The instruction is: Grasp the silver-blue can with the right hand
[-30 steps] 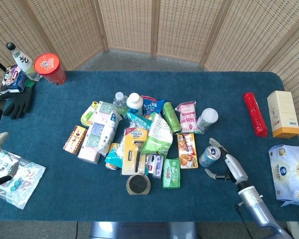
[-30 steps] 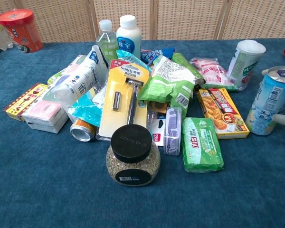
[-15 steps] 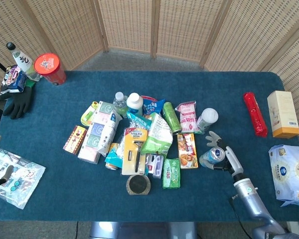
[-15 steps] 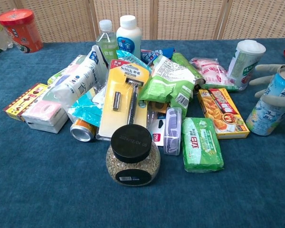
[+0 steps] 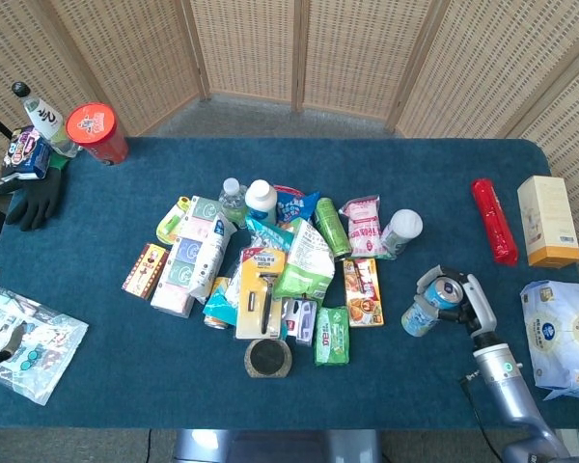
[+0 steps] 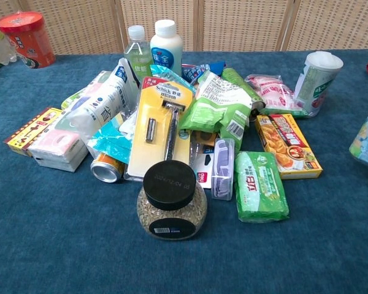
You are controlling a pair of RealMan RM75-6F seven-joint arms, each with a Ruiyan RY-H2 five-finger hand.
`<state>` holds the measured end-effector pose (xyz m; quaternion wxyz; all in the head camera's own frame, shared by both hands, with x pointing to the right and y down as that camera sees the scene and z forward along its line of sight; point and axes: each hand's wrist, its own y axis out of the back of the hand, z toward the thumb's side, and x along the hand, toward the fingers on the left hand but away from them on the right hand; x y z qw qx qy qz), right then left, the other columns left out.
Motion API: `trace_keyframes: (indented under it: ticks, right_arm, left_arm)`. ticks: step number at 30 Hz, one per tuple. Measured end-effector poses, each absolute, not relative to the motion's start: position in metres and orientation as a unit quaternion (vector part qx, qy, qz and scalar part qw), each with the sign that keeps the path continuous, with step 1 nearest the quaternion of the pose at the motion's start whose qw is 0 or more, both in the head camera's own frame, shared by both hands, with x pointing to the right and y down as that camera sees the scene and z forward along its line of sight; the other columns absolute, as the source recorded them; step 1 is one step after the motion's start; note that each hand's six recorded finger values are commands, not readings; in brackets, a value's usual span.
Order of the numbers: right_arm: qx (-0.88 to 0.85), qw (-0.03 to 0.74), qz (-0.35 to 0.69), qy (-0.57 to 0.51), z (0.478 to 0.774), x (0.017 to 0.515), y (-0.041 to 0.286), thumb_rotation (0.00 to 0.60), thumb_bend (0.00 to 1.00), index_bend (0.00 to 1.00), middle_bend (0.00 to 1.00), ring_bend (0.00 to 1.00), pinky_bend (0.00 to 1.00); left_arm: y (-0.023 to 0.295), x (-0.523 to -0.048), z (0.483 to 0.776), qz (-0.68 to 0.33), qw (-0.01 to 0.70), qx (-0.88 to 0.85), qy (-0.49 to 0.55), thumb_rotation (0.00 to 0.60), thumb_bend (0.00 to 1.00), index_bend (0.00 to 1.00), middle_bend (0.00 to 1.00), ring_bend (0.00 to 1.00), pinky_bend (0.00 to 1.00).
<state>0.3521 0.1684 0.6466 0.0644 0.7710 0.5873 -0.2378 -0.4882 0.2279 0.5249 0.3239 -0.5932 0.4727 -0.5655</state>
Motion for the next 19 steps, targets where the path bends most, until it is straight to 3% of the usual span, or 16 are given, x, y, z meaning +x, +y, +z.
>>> trace_keyframes:
  ticks: [12, 19]
  right_arm:
    - [0.778, 0.018, -0.151, 0.609, 0.568, 0.328, 0.143, 0.6, 0.27, 0.52, 0.75, 0.89, 0.6]
    - [0.783, 0.002, -0.135, 0.607, 0.545, 0.313, 0.144, 0.6, 0.27, 0.52, 0.75, 0.89, 0.6]
  left_arm:
    - [0.227, -0.485, 0.526, -0.562, 0.328, -0.597, 0.469, 0.538, 0.4, 0.01, 0.14, 0.25, 0.0]
    - [0.23, -0.487, 0.529, -0.563, 0.323, -0.597, 0.471, 0.538, 0.4, 0.01, 0.14, 0.25, 0.0]
